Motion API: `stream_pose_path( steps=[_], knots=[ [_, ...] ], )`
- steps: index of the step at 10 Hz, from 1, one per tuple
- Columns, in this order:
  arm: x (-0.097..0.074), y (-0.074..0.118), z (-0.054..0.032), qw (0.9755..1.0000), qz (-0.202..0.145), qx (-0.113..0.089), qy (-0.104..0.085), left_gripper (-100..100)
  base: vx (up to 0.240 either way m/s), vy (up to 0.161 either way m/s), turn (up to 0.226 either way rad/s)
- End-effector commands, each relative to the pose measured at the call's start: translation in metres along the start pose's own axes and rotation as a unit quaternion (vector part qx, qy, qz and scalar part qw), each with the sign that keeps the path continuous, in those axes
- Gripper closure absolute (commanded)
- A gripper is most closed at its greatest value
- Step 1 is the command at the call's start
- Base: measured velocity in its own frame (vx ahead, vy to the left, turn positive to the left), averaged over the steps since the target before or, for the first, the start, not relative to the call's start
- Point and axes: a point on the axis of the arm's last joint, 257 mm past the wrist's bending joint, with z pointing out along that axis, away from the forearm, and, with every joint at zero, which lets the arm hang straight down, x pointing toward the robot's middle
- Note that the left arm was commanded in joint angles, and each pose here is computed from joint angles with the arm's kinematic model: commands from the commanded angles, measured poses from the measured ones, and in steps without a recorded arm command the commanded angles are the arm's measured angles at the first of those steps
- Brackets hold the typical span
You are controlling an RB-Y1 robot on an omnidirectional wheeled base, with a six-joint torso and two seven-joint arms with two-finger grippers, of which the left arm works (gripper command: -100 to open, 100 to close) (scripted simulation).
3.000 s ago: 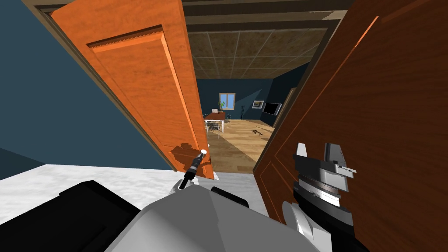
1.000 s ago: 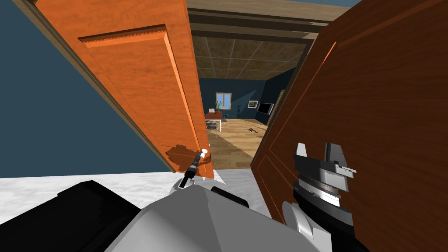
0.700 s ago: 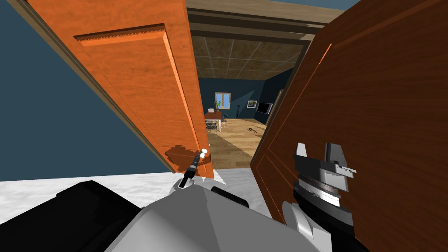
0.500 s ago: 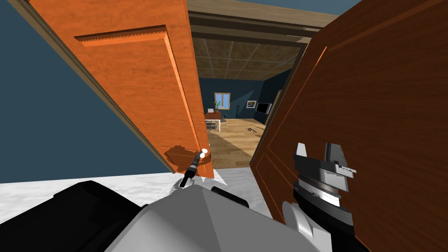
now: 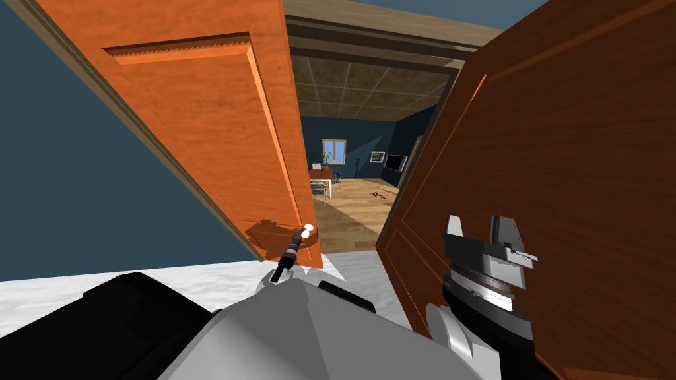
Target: Pull the door open
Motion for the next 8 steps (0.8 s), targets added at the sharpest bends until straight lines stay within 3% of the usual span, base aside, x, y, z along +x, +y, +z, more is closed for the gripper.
stream_pose_path(
  steps=[1,5,6,7,8],
  knots=[
    [0.0168,-0.0005,0.0004,0.9993,-0.036,0.001,0.009,100,-0.036,0.016,-0.035],
    [0.0158,-0.0003,0.0016,0.9963,-0.086,0.0,0.006,100,-0.045,0.018,-0.054],
    [0.0152,-0.0002,0.0023,0.9942,-0.108,0.0,0.005,100,-0.05,0.012,-0.041],
    [0.0152,-0.0002,0.0023,0.9939,-0.11,0.0,0.005,100,-0.031,0.007,-0.016],
    [0.0146,0.0,0.0029,0.9911,-0.133,-0.001,0.003,100,-0.034,0.007,-0.074]
  ],
)
